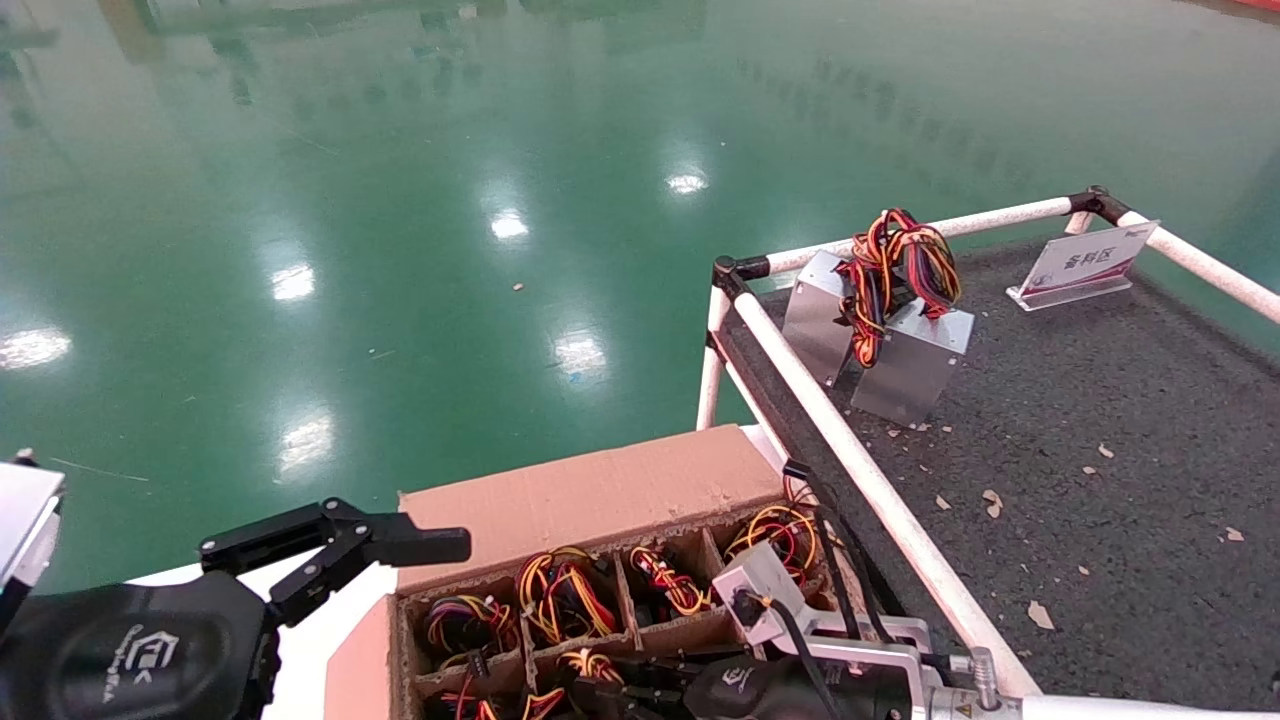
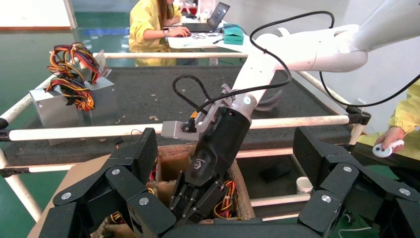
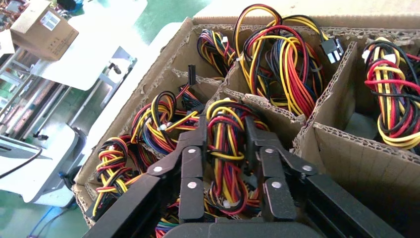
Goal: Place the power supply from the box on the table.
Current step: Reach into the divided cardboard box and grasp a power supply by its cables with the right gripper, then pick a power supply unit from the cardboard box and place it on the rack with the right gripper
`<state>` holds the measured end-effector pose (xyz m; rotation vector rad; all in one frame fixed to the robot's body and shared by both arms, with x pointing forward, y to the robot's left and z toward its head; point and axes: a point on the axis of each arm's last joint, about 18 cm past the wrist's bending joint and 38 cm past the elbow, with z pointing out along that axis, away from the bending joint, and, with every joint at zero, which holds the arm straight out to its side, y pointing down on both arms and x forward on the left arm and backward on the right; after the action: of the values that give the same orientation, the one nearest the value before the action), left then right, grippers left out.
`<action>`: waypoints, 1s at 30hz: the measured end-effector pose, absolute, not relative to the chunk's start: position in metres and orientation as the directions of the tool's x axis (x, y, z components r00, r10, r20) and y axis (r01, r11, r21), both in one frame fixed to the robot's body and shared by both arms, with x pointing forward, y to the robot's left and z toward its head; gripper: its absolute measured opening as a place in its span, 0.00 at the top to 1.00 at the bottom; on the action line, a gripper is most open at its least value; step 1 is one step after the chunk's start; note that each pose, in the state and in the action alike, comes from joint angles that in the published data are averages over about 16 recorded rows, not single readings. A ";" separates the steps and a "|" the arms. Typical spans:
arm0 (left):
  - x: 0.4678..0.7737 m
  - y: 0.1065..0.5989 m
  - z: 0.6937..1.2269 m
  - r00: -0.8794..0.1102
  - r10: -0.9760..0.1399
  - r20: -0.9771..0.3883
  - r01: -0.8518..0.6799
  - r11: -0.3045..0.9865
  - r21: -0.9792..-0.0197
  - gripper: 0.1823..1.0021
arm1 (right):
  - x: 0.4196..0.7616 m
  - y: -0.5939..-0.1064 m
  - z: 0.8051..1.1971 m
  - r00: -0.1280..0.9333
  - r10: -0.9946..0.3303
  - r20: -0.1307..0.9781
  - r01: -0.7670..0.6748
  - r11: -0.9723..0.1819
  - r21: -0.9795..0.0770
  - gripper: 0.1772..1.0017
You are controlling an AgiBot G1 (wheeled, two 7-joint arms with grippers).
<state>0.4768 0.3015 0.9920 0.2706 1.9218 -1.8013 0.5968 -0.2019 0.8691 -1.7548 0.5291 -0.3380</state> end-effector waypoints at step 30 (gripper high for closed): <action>0.477 0.301 0.992 -0.861 -0.183 -0.475 0.462 0.110 -0.880 0.00 | 0.566 -0.220 1.022 0.878 -0.394 -0.272 -0.193 0.229 -0.954 0.91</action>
<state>0.4768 0.3015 0.9920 0.2706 1.9218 -1.8013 0.5663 -0.2199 1.0223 -1.3502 0.5199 -0.1471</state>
